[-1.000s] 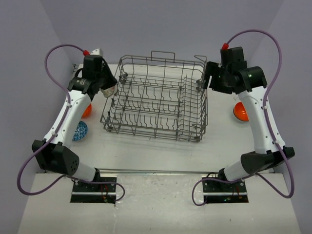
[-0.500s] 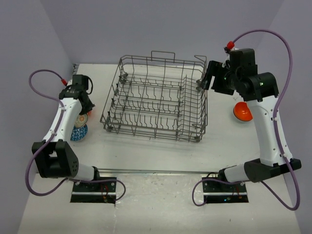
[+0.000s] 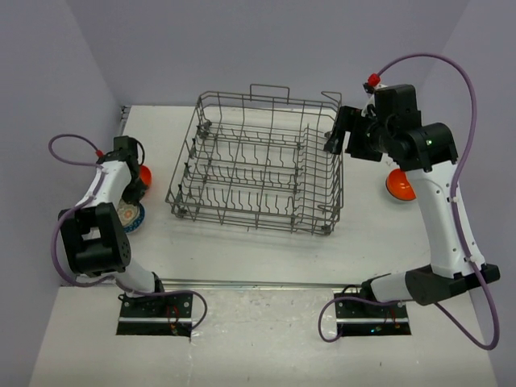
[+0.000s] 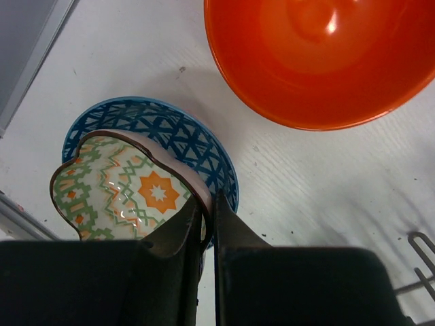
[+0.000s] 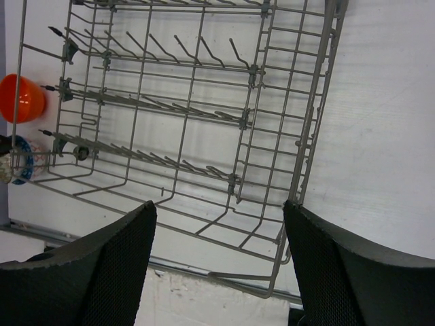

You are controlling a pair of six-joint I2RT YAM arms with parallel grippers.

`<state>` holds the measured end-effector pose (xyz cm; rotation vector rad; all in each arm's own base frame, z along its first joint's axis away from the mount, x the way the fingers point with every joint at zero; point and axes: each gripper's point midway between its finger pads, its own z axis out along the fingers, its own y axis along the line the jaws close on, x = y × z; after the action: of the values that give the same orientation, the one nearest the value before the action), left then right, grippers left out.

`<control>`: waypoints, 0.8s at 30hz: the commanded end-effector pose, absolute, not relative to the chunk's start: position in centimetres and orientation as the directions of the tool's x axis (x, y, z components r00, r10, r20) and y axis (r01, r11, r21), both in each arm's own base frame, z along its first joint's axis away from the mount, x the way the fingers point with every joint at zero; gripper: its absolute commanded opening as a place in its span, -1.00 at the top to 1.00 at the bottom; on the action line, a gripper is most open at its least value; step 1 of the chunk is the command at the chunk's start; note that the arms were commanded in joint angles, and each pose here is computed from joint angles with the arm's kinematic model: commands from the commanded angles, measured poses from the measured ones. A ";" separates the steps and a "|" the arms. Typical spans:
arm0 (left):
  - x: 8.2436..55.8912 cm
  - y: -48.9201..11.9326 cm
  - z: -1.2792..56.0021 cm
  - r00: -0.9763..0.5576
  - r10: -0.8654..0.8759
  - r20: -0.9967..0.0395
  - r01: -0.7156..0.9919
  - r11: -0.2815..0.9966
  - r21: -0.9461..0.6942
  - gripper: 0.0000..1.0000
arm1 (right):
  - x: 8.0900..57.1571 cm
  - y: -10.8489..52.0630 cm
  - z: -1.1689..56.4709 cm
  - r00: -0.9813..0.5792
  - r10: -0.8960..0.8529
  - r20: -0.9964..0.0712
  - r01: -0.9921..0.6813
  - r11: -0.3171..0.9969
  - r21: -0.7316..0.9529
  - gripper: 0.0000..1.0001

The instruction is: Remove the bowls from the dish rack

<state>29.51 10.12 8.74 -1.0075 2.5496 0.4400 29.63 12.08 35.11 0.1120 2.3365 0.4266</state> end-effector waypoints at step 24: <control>30.6 11.1 4.0 -0.692 -0.618 -0.374 -0.699 0.702 0.134 0.59 | 28.8 12.1 34.1 -0.732 0.178 -0.658 -0.062 0.944 0.324 -0.53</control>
<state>29.57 11.56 4.48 -1.0296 2.6289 0.4638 28.89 11.85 33.78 0.1115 2.3697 0.4141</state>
